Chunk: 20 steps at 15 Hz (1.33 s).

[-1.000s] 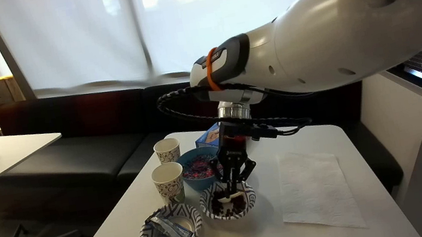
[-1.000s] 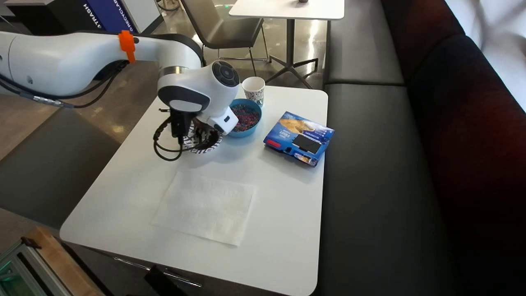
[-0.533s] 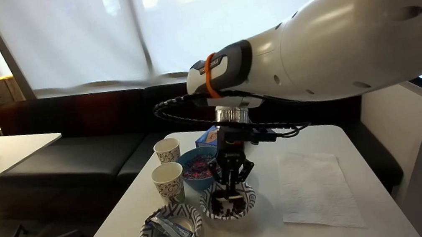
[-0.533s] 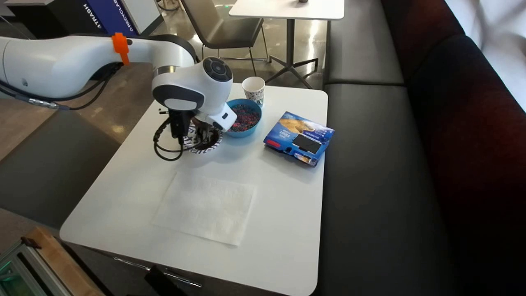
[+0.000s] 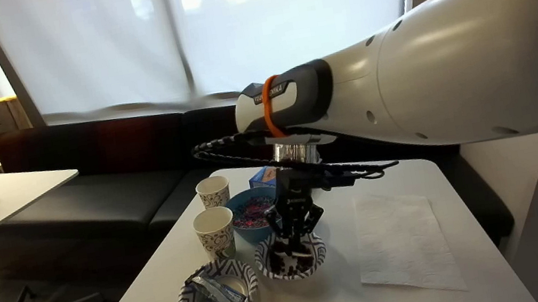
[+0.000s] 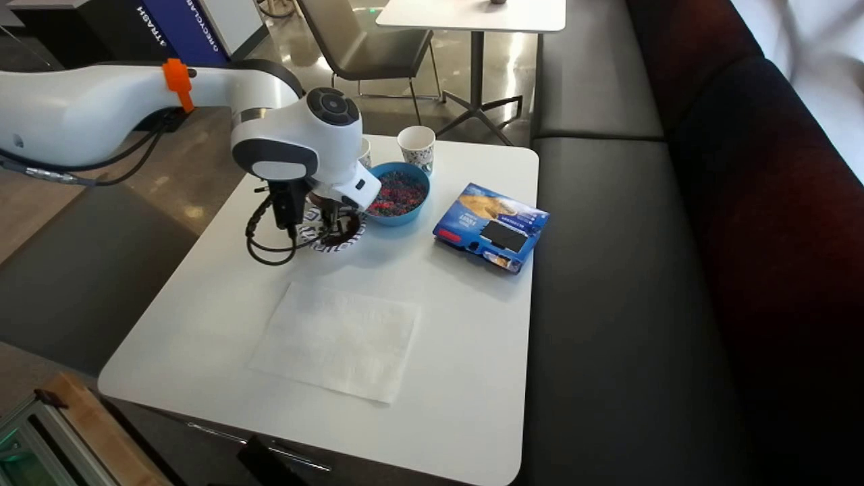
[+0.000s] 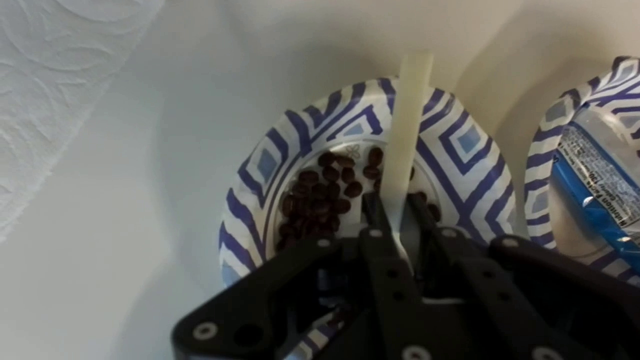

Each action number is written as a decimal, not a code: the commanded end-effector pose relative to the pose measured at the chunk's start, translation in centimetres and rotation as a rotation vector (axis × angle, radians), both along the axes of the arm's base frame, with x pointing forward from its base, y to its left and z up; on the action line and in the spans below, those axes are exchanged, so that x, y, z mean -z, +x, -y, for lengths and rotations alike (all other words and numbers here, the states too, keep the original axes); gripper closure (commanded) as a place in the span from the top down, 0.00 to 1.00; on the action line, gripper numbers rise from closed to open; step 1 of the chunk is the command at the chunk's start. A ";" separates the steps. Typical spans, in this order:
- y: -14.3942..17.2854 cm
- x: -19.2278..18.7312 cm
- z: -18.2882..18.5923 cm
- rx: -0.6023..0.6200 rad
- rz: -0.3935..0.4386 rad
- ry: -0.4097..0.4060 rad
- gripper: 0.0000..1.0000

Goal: Use the white spoon to place some contents from the black and white bowl into the coffee cup on the left.

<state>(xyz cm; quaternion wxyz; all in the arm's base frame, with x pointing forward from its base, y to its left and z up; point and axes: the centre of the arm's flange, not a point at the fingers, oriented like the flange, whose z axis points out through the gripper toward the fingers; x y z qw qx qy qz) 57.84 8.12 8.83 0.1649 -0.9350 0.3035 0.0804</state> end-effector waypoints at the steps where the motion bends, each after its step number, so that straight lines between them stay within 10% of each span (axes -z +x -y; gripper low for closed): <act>1: -1.7 0.6 -0.9 -0.021 0.046 -0.119 0.03; 20: -6.0 -0.9 -5.1 -0.081 0.221 -0.378 0.03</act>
